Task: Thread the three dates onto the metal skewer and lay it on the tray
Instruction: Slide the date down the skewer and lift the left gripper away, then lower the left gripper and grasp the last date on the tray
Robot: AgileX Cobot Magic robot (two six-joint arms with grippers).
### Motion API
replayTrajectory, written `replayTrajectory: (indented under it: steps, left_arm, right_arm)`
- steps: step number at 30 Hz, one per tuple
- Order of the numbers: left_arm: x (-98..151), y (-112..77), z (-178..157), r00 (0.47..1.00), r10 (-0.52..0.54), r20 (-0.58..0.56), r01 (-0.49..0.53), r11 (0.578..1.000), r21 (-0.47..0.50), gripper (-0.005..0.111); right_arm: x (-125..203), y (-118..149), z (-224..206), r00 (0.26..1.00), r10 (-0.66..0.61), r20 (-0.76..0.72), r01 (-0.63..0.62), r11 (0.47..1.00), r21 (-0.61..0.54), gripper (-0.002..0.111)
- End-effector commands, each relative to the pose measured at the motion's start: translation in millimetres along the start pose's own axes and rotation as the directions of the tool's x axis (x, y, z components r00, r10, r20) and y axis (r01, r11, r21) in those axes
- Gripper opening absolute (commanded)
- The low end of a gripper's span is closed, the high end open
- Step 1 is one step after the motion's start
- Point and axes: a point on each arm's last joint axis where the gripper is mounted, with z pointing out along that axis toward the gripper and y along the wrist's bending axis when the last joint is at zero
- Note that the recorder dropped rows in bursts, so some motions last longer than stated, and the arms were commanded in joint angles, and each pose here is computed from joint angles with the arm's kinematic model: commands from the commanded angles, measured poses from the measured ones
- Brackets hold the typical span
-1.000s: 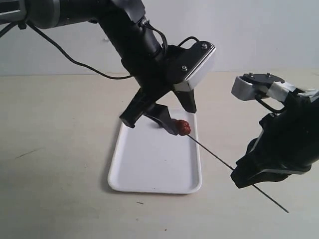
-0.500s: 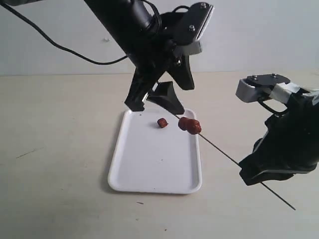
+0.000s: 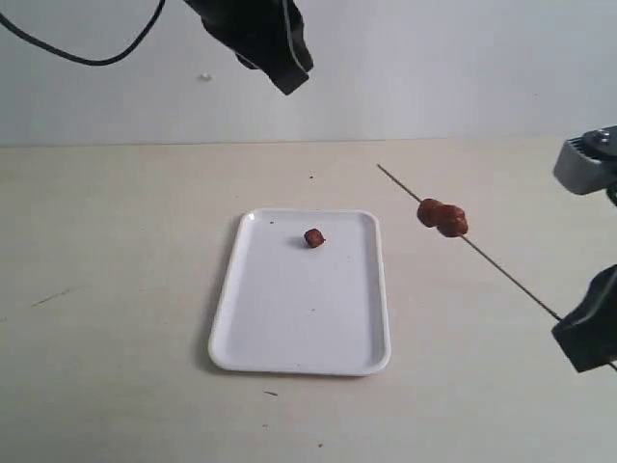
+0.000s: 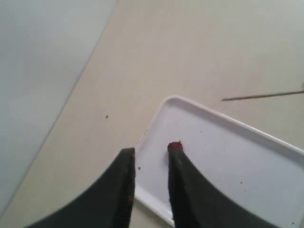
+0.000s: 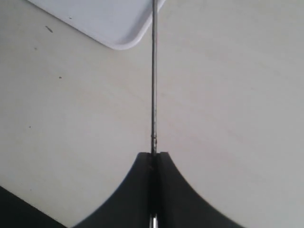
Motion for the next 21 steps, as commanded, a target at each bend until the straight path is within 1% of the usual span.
replayTrajectory:
  steps: [1,2,3,6,8,9,10,12,17,19,21]
  left_arm:
    - [17,15.5,17,0.981,-0.179,-0.074,0.175,0.983,-0.054,0.044]
    - [21,17.8,24,0.977,-0.189,-0.096,0.185,0.981,-0.051,0.049]
    - [25,19.5,29,0.974,-0.194,-0.116,0.19,0.981,-0.048,0.052]
    - [39,23.0,56,0.958,-0.227,-0.178,0.223,0.974,-0.04,0.052]
    - [50,20.5,78,0.946,-0.225,-0.235,0.228,0.974,-0.017,0.052]
    - [54,18.7,86,0.944,-0.199,-0.262,0.207,0.978,0.001,0.052]
    - [61,15.6,96,0.941,-0.152,-0.304,0.17,0.985,0.035,0.053]
    - [67,11.8,108,0.935,-0.09,-0.342,0.124,0.989,0.078,0.053]
    - [76,5.8,140,0.932,-0.01,-0.362,0.067,0.987,0.144,0.053]
    - [78,3.2,152,0.934,0.0,-0.358,0.059,0.986,0.155,0.053]
    - [77,0.4,162,0.939,-0.015,-0.345,0.077,0.983,0.167,0.053]
  right_arm:
    - [17,-5,-19,1.0,0.014,-0.01,-0.013,0.995,0.096,0.0]
    - [20,-5,-22,1.0,0.017,-0.012,-0.016,0.994,0.111,0.0]
    - [23,-5,-25,1.0,0.015,-0.012,-0.014,0.993,0.119,0.0]
    - [29,-4,-30,0.999,0.02,-0.031,-0.016,0.992,0.125,0.0]
    - [32,-4,-31,0.998,0.027,-0.049,-0.021,0.992,0.124,0.0]
    - [32,-4,-31,0.998,0.03,-0.057,-0.023,0.992,0.123,0.0]
    - [34,-4,-31,0.997,0.032,-0.07,-0.023,0.992,0.122,0.0]
    - [35,-3,-31,0.995,0.034,-0.089,-0.023,0.992,0.12,0.0]
    - [37,-3,-31,0.994,0.036,-0.105,-0.024,0.993,0.119,0.0]
    - [37,-3,-31,0.994,0.036,-0.105,-0.024,0.993,0.119,0.0]
    - [37,-3,-31,0.994,0.038,-0.105,-0.025,0.993,0.119,0.0]
